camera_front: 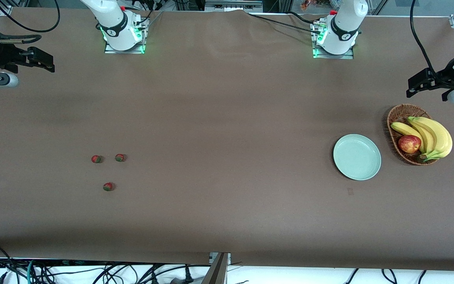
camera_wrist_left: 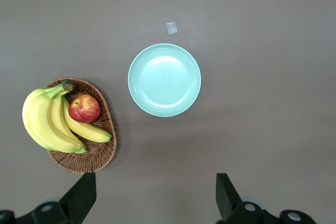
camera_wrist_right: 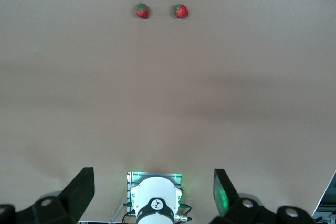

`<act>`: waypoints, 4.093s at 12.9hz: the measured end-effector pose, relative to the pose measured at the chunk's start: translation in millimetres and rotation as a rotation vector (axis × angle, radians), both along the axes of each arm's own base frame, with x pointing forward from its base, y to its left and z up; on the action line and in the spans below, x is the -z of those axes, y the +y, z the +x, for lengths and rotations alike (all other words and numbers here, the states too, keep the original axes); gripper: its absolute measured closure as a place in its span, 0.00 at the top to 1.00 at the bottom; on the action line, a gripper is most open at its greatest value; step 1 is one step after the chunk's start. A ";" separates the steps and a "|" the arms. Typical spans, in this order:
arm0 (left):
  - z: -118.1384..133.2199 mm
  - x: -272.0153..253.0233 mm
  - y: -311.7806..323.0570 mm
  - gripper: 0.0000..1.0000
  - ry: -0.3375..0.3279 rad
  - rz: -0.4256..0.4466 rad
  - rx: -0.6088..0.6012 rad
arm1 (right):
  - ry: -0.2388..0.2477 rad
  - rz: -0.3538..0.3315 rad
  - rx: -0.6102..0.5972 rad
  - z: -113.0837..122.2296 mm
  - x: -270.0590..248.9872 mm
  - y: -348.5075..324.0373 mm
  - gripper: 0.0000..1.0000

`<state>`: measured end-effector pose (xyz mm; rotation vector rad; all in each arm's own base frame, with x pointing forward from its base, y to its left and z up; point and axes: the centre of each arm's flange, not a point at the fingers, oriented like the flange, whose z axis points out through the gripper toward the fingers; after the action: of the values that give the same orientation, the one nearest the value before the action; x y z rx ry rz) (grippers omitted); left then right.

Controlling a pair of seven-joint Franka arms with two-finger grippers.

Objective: Collect all strawberries into plate

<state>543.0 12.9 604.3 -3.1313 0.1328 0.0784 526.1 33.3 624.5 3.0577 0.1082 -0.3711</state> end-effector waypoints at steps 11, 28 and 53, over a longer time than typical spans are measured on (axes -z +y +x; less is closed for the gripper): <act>-0.5 0.4 -0.6 1.00 0.005 0.000 0.001 | -0.013 0.008 -0.001 1.6 -0.8 1.1 1.00; -1.0 0.3 -3.0 1.00 0.009 0.000 0.005 | 0.022 0.044 -0.038 85.3 129.0 23.9 1.00; -1.0 -1.0 -3.6 1.00 0.007 0.000 0.006 | -0.010 0.093 -0.059 124.8 442.2 44.5 0.43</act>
<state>542.0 9.3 605.3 -3.1306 0.1428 0.0886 650.8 77.9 182.3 3.1390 0.2204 -0.3576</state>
